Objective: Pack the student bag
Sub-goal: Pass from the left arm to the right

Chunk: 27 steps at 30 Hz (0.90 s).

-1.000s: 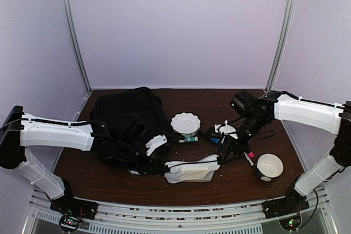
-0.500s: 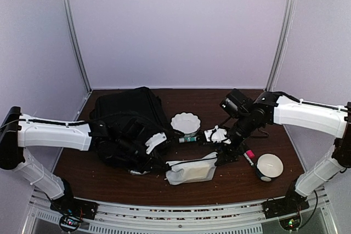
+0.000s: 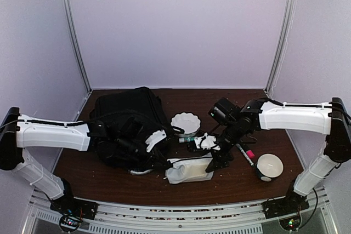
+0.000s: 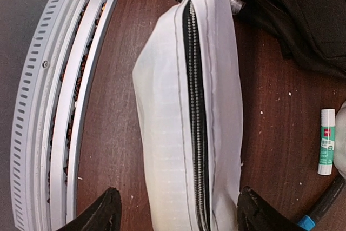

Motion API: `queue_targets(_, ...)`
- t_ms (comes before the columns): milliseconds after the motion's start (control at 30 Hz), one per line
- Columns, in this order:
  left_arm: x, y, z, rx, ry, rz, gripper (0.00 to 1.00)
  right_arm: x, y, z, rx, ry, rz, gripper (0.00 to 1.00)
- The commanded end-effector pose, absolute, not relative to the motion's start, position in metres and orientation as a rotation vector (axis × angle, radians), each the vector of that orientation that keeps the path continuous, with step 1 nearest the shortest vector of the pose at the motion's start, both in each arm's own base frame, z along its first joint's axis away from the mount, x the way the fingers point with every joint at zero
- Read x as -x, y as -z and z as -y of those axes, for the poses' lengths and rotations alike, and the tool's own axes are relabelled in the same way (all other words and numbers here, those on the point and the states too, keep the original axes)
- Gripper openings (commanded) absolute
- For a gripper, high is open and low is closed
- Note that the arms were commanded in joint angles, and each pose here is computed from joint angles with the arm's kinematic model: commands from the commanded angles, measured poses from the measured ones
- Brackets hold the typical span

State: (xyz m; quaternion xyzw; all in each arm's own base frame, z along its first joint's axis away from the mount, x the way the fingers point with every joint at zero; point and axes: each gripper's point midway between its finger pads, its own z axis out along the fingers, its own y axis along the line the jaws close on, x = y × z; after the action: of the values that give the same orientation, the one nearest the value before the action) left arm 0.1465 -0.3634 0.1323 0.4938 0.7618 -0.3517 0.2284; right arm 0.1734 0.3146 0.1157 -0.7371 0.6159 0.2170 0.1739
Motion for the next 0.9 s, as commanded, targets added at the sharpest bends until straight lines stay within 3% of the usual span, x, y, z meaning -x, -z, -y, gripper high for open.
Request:
queue_targets(0,-0.157,-0.158,0.370,-1.282,0.993,-1.976,0.00,-0.168,-0.110,-0.333,2.009,-0.744,-1.787,0.74)
queue_targets(267,-0.163,-0.166,0.372,-1.217,1.007,-1.928,0.00,-0.163,-0.080,-0.345,2.024,-0.842,-1.881,0.72)
queue_targets(433,-0.164,-0.169,0.372,-1.192,1.012,-1.909,0.01,-0.167,-0.075,-0.349,1.999,-0.836,-1.920,0.59)
queue_targets(567,-0.164,-0.168,0.371,-1.187,1.012,-1.909,0.02,-0.167,-0.082,-0.354,1.978,-0.857,-1.918,0.40)
queue_targets(733,-0.165,-0.165,0.364,-1.176,0.979,-1.944,0.12,-0.171,-0.087,-0.352,1.966,-0.823,-1.923,0.19)
queue_targets(867,-0.168,-0.171,0.346,-1.147,0.887,-2.003,0.32,-0.170,-0.098,-0.343,1.983,-0.766,-1.906,0.16)
